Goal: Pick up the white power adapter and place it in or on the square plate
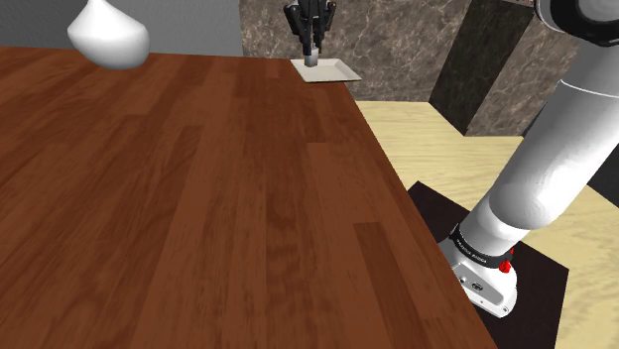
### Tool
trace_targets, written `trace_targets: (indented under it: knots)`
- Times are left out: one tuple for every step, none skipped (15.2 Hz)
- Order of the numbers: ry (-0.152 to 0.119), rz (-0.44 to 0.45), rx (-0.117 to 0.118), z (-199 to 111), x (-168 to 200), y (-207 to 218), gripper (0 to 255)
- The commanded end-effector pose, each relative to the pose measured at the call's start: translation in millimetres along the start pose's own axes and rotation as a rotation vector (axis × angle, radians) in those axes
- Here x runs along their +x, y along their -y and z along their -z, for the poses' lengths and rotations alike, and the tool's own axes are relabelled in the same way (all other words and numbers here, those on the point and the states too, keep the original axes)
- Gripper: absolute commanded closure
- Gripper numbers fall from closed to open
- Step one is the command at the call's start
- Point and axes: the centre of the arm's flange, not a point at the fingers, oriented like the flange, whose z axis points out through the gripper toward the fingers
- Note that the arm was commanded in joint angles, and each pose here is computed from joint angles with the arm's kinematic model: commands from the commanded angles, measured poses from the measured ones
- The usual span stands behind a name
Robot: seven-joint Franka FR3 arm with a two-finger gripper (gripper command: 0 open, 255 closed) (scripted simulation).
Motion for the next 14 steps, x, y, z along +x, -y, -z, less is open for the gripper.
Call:
trace_targets:
  knots:
    - [0.0, 0.002, 0.0, 1, 14, -22, 255]
    - [0.0, 0.002, 0.0, 2, 20, -34, 255]
    - [0.0, 0.002, 0.0, 3, 27, -45, 255]
    - [0.0, 0.002, 0.0, 4, 33, -57, 255]
    - [0.0, 0.002, 0.0, 5, 40, -68, 255]
    - [0.0, 0.002, 0.0, 6, 46, -80, 255]
    - [0.0, 0.002, 0.0, 7, 53, -91, 255]
    - [0.0, 0.002, 0.0, 8, 59, -102, 255]
    - [0.0, 0.002, 0.0, 8, 66, -114, 255]
    - [0.0, 0.002, 0.0, 9, 72, -125, 255]
    - [0.0, 0.002, 0.0, 10, 79, -137, 255]
    - [0.0, 0.002, 0.0, 11, 85, -148, 255]
    - [0.0, 0.002, 0.0, 12, 94, -163, 255]
    - [0.0, 0.002, 0.0, 7, 94, -163, 255]
